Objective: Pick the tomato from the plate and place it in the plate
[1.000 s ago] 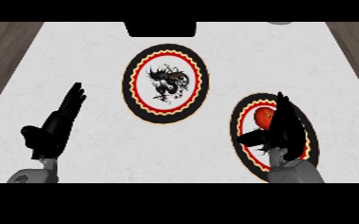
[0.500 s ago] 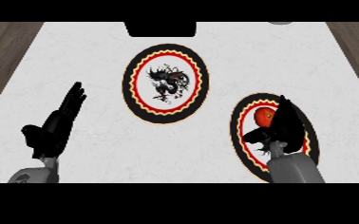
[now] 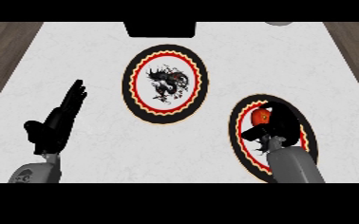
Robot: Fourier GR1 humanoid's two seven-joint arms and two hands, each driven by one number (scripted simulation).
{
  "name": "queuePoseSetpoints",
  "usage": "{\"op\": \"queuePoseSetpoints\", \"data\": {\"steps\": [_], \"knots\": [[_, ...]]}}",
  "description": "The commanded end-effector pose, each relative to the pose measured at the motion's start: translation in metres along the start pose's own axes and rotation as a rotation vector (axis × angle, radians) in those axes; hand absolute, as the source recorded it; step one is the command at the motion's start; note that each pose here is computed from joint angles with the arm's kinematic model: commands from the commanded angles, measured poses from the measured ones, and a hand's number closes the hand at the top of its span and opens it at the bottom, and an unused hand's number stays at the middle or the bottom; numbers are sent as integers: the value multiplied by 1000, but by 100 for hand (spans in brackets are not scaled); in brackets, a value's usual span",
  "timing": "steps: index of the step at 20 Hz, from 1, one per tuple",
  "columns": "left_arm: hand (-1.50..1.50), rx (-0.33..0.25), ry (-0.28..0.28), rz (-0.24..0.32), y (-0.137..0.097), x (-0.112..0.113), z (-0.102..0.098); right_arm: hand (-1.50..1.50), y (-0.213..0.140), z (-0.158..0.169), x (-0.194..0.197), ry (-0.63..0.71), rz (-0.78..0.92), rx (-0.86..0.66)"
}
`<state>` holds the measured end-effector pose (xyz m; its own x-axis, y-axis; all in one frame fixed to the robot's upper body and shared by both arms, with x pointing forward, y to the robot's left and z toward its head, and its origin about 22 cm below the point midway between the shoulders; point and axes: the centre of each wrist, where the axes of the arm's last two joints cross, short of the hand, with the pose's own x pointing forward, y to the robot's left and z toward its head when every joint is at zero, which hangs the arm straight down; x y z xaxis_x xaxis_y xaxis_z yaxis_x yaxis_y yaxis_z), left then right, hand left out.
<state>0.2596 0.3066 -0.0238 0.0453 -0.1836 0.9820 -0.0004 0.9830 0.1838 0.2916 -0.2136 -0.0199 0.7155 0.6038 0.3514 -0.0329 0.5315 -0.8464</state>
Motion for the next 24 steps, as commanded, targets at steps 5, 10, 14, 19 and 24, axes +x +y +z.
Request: {"op": "queuePoseSetpoints", "data": {"steps": [5,10,14,19,24], "knots": [[0,9,-7,5,-8,2,-19,150,18,-7,7,-75,21,-17],[0,3,5,-2,-12,-4,13,150,35,36,-10,-183,78,-133],[0,15,9,-3,-9,0,12,150,42,94,-52,-253,106,-120],[0,30,-1,-4,2,0,16,150,18,143,-59,-341,41,-228],[0,17,-7,-2,-6,-7,10,150,-12,190,-50,-417,29,-319]]}}
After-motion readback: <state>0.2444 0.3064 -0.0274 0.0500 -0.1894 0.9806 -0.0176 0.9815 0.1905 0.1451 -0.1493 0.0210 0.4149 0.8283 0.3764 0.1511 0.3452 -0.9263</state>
